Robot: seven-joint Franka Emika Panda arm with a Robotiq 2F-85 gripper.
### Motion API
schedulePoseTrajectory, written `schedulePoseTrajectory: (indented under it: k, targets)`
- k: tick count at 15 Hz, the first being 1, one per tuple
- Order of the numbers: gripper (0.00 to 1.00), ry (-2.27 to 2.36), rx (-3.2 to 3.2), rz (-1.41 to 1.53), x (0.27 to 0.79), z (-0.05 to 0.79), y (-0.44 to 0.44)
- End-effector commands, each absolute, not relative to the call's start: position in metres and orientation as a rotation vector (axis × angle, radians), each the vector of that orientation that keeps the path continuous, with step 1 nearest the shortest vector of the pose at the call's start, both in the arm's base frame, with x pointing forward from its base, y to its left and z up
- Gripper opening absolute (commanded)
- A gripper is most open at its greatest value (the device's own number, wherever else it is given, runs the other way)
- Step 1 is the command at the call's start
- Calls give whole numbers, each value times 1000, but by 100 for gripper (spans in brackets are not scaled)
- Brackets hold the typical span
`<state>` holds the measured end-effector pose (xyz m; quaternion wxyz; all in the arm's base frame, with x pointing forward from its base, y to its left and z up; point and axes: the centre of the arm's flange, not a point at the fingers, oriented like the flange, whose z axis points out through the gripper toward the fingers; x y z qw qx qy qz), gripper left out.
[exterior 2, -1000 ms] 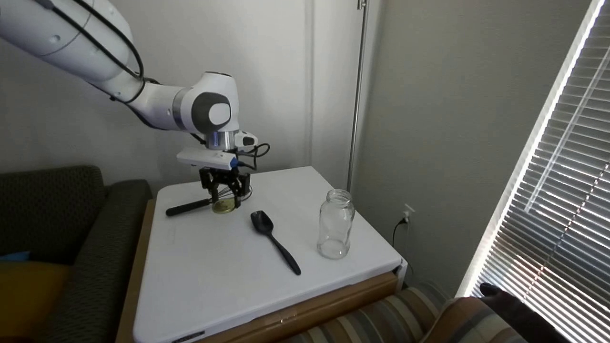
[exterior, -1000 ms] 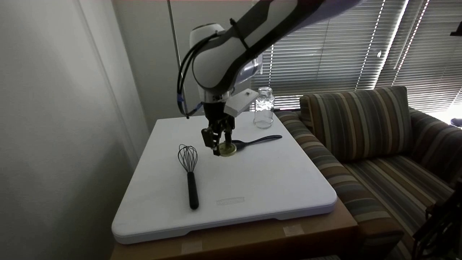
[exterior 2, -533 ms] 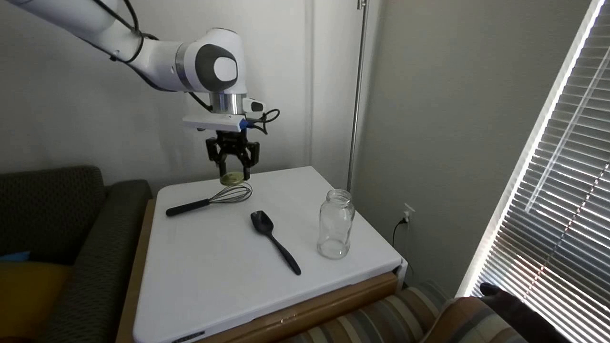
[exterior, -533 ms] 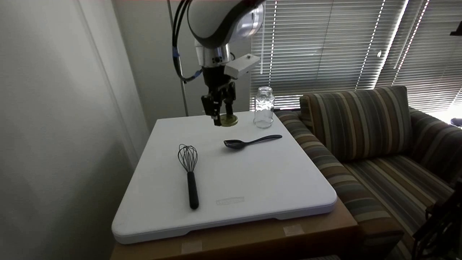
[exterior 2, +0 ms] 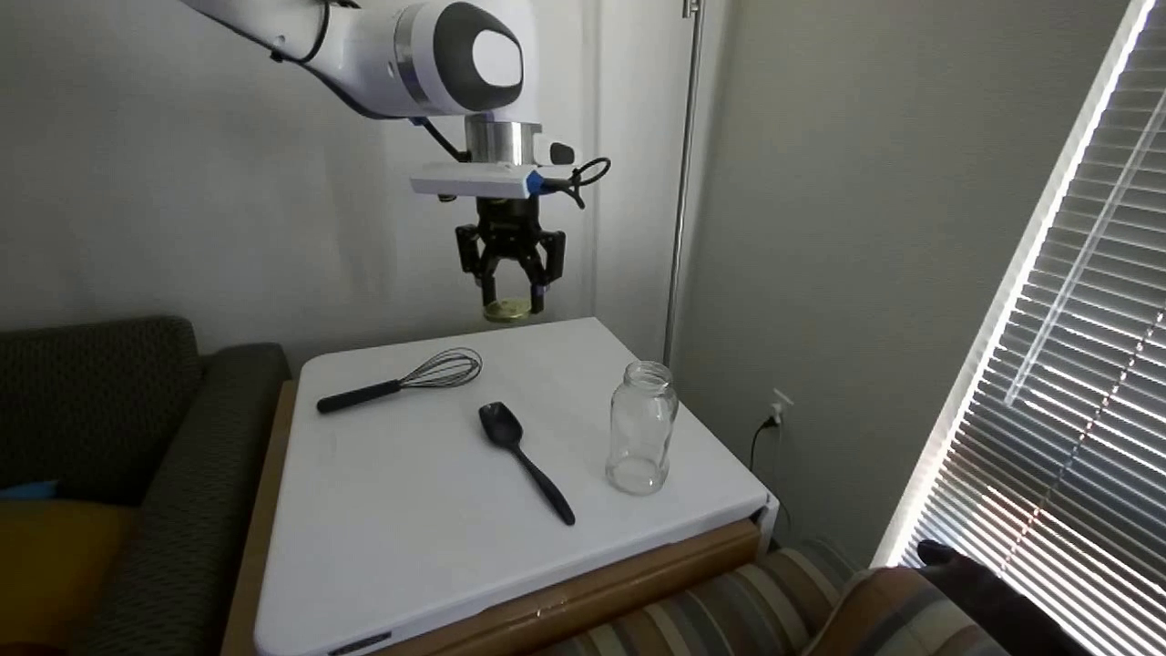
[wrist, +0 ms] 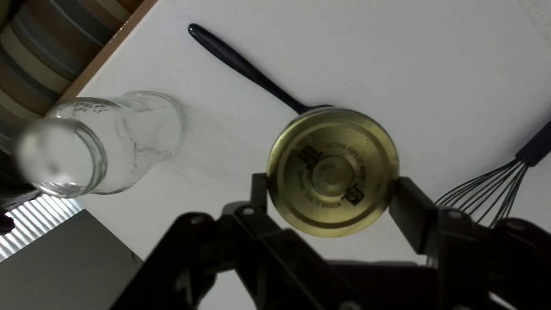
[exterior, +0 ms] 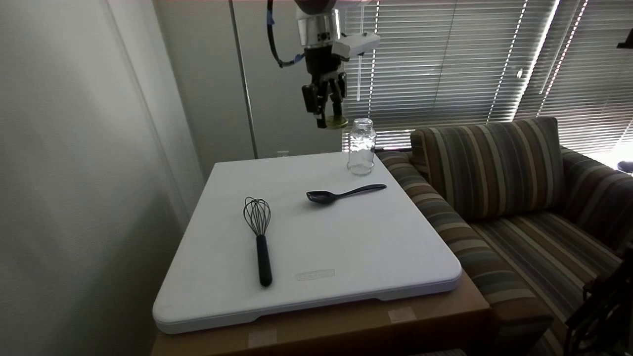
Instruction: Place the lid on the glass jar
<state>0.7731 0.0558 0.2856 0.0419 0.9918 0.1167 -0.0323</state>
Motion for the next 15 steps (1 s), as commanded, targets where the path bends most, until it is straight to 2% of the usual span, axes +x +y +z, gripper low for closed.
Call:
schedulePoseTrajectory:
  k: [1, 7, 8, 15]
  targets:
    - [72, 349, 3037, -86, 775, 290, 48]
    - [72, 350, 3037, -70, 777, 296, 45]
    - [47, 350, 3037, -70, 777, 296, 45]
    - [47, 203, 2963, -144, 807, 293, -8]
